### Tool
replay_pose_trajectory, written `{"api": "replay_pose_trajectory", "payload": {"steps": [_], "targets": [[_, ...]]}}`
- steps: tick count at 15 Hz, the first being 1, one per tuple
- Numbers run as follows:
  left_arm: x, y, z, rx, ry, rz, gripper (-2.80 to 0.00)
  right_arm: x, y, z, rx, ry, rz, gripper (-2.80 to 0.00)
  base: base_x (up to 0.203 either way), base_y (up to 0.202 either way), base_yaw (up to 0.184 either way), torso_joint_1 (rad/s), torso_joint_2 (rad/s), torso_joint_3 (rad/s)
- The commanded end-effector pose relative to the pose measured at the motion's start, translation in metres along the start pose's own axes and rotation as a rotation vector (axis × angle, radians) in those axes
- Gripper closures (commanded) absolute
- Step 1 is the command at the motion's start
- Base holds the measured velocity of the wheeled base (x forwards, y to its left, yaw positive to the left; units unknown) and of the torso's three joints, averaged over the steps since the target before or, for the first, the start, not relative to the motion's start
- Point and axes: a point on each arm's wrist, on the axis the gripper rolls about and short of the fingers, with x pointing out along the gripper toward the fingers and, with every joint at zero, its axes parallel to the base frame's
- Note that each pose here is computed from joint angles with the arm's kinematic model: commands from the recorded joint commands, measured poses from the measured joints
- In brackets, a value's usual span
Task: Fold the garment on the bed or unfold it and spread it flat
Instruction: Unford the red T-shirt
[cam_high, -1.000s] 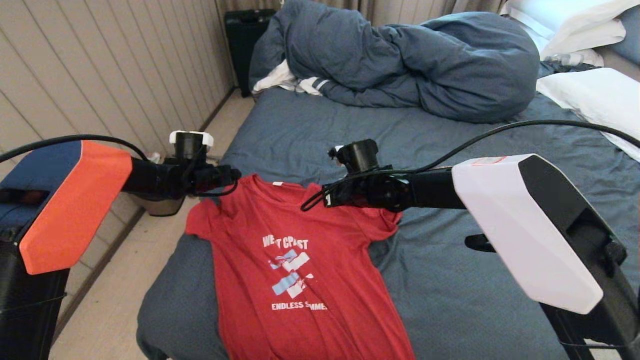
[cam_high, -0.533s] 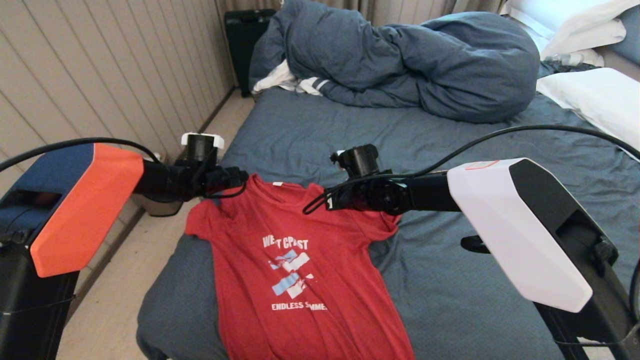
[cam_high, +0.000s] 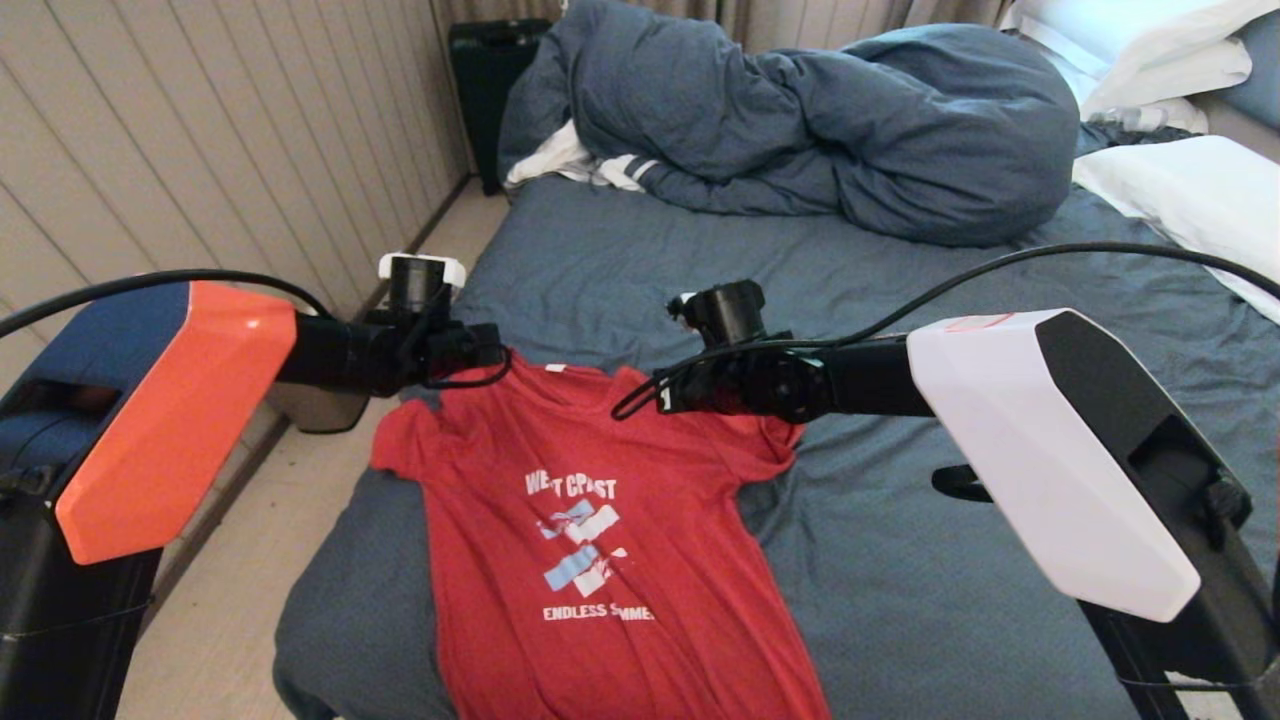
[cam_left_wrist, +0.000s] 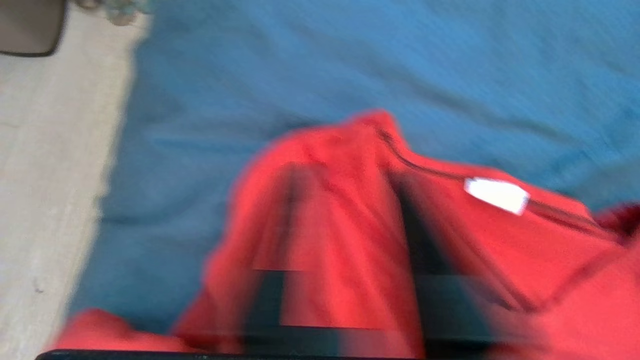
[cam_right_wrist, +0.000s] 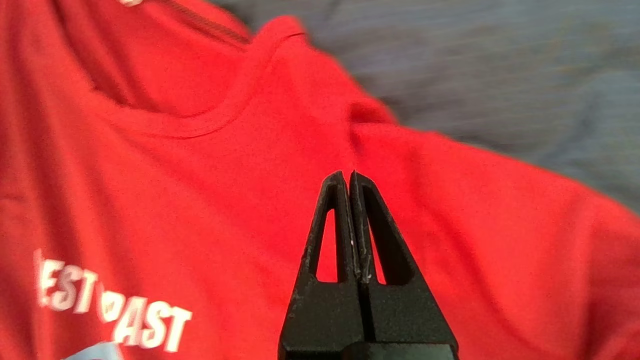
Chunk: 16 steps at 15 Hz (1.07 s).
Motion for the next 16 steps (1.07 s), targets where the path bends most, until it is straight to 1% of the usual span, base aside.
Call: {"api": "replay_pose_trajectory", "payload": {"steps": [1,2,3,5,6,8,9,10,11,12,14,16], "targets": [[-0.004,-0.006,-0.006,0.008,0.024,-0.006,0.0,-0.006,-0.005,0.007,0.009,-0.013,-0.015,0.0,0.0,0.0,0.0,0.0,0.0,0.0],[-0.011,-0.004,-0.012,0.012,0.056,0.002,0.0,-0.01,-0.008,0.007,0.009,-0.007,-0.037,0.0,0.0,0.0,0.0,0.0,0.0,0.0],[-0.021,0.0,-0.021,0.017,0.098,0.011,0.0,-0.016,-0.016,0.01,0.015,-0.002,-0.06,0.0,0.0,0.0,0.0,0.0,0.0,0.0],[-0.045,0.008,-0.038,0.022,0.177,0.029,0.0,-0.028,-0.025,0.012,0.026,0.024,-0.082,0.0,0.0,0.0,0.0,0.0,0.0,0.0],[-0.061,0.012,-0.046,0.025,0.214,0.036,0.0,-0.034,-0.029,0.011,0.038,0.047,-0.091,0.0,0.0,0.0,0.0,0.0,0.0,0.0],[-0.098,0.021,-0.059,0.028,0.27,0.046,0.0,-0.048,-0.03,0.013,0.059,0.055,-0.096,0.0,0.0,0.0,0.0,0.0,0.0,0.0],[-0.117,0.023,-0.061,0.024,0.276,0.044,0.0,-0.052,-0.036,0.014,0.073,0.059,-0.106,0.0,0.0,0.0,0.0,0.0,0.0,0.0],[-0.131,0.023,-0.063,0.006,0.28,0.039,0.0,-0.052,-0.044,0.013,0.088,0.066,-0.125,0.0,0.0,0.0,0.0,0.0,0.0,0.0],[-0.138,0.022,-0.066,-0.044,0.285,0.043,0.0,-0.052,-0.052,0.012,0.104,0.072,-0.145,0.0,0.0,0.0,0.0,0.0,0.0,0.0],[-0.141,0.022,-0.069,-0.08,0.301,0.055,0.0,-0.053,-0.062,0.012,0.121,0.088,-0.174,0.0,0.0,0.0,0.0,0.0,0.0,0.0],[-0.149,0.028,-0.087,-0.102,0.356,0.076,0.0,-0.051,-0.083,0.006,0.156,0.153,-0.272,0.0,0.0,0.0,0.0,0.0,0.0,0.0],[-0.148,0.03,-0.103,-0.105,0.402,0.07,0.0,-0.049,-0.096,0.002,0.167,0.205,-0.355,0.0,0.0,0.0,0.0,0.0,0.0,0.0]]}}
